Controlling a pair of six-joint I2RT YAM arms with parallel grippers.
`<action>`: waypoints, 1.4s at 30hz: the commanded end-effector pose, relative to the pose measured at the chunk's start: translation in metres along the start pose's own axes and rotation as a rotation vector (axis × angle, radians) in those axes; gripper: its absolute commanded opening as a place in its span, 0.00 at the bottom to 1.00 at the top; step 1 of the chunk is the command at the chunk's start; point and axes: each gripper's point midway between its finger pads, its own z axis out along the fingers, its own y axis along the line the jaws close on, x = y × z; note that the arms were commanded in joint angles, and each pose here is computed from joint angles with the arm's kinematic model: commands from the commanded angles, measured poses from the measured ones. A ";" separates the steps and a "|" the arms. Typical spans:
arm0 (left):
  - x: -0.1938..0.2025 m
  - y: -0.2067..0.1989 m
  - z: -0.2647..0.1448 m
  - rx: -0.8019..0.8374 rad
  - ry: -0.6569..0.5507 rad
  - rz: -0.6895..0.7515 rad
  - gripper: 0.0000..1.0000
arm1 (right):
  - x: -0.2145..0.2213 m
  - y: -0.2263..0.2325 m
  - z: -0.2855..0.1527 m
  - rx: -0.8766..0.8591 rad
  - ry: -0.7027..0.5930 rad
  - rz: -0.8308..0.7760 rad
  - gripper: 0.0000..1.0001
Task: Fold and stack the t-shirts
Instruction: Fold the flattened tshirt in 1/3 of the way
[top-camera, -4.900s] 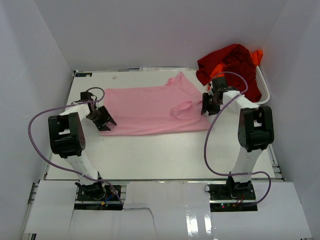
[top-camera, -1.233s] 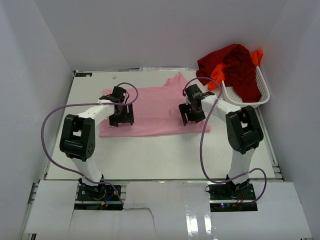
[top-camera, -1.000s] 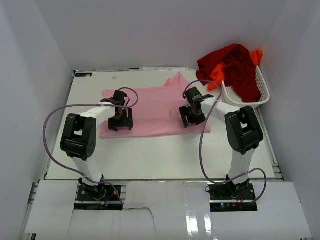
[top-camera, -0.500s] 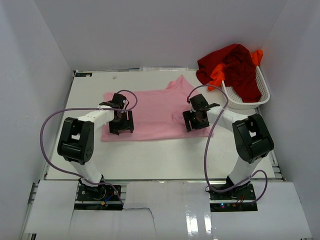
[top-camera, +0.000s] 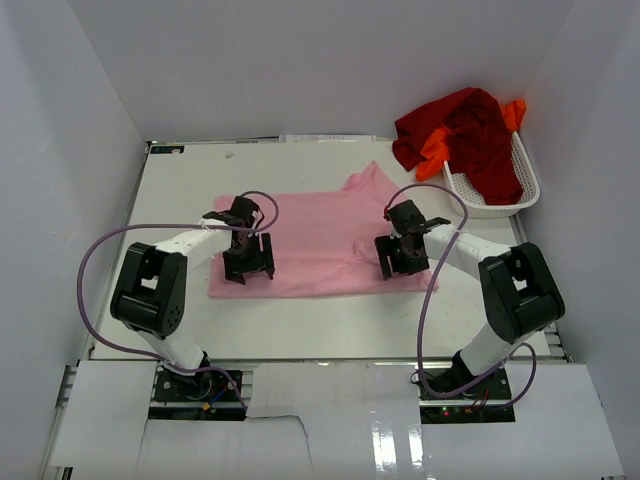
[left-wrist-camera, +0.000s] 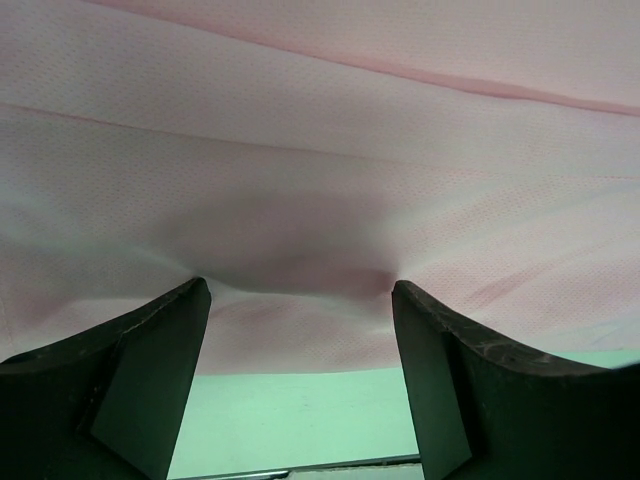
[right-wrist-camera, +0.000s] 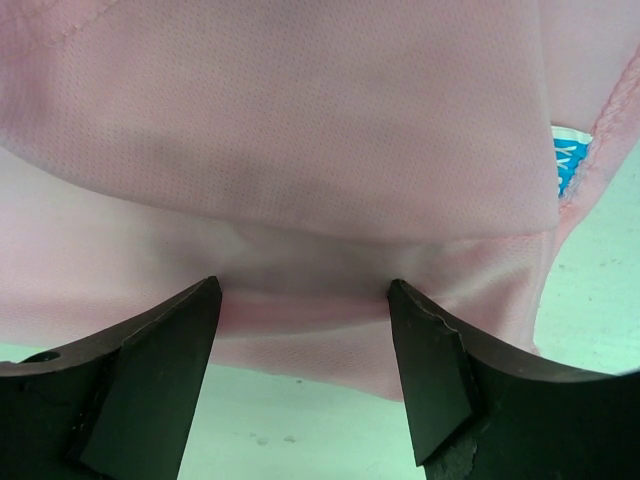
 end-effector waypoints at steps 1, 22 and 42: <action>0.016 -0.001 -0.005 -0.005 0.074 -0.018 0.84 | 0.048 -0.003 -0.007 0.014 0.238 0.035 0.75; -0.099 -0.031 -0.073 0.093 -0.126 0.002 0.85 | -0.078 0.062 -0.040 -0.259 0.036 0.003 0.70; -0.087 -0.010 -0.065 0.002 -0.123 0.014 0.85 | -0.112 0.095 -0.002 -0.313 0.023 -0.027 0.52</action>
